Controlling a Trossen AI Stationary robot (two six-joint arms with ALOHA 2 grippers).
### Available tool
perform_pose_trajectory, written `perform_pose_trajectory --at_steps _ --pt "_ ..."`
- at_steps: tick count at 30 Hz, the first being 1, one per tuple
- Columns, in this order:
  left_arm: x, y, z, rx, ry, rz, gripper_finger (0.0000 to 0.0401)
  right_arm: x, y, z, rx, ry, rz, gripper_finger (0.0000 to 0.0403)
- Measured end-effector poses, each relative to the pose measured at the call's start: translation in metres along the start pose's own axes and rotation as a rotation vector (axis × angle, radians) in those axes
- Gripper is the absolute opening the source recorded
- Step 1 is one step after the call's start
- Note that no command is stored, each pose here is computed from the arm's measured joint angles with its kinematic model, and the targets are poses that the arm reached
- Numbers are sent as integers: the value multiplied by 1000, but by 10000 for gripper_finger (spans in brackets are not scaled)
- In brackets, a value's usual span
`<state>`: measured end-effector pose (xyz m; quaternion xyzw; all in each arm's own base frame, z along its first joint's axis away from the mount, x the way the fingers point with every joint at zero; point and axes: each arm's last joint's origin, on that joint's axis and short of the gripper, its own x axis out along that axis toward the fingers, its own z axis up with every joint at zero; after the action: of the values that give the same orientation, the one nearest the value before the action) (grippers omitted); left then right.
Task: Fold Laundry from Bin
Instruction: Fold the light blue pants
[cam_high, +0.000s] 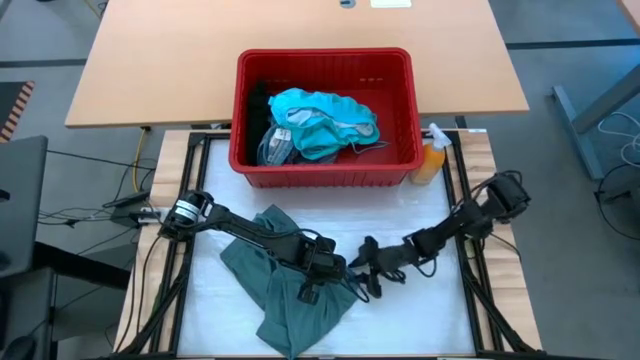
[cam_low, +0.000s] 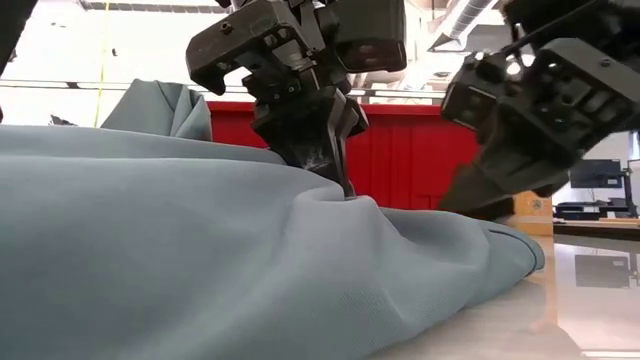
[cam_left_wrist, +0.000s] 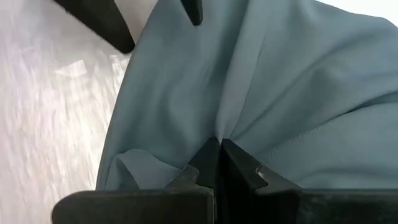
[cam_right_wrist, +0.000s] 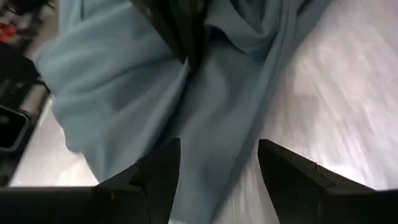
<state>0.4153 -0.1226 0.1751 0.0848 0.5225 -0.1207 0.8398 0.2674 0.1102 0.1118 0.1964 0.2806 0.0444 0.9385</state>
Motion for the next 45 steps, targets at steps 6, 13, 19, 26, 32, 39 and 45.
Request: perform_pose_trajectory --at_steps 6,13,19,26,32,39,45 --pt "0 -1 -1 -1 7 0 0 13 -6 2 28 -25 152 244" --pt "0 -1 -1 5 7 0 0 18 -1 -7 22 -15 231 244" --pt "0 -1 -1 13 7 2 0 19 -3 -10 10 0 165 244" --pt "0 -1 -1 12 9 2 0 19 -6 -14 0 46 128 244" --pt "0 -1 -1 10 8 2 0 20 -10 -13 -13 24 77 244" --pt "0 -1 -1 0 8 3 0 20 -17 -11 -30 -9 0 244" --pt "0 -1 -1 -8 8 3 0 18 -14 -6 -72 -43 6 244"
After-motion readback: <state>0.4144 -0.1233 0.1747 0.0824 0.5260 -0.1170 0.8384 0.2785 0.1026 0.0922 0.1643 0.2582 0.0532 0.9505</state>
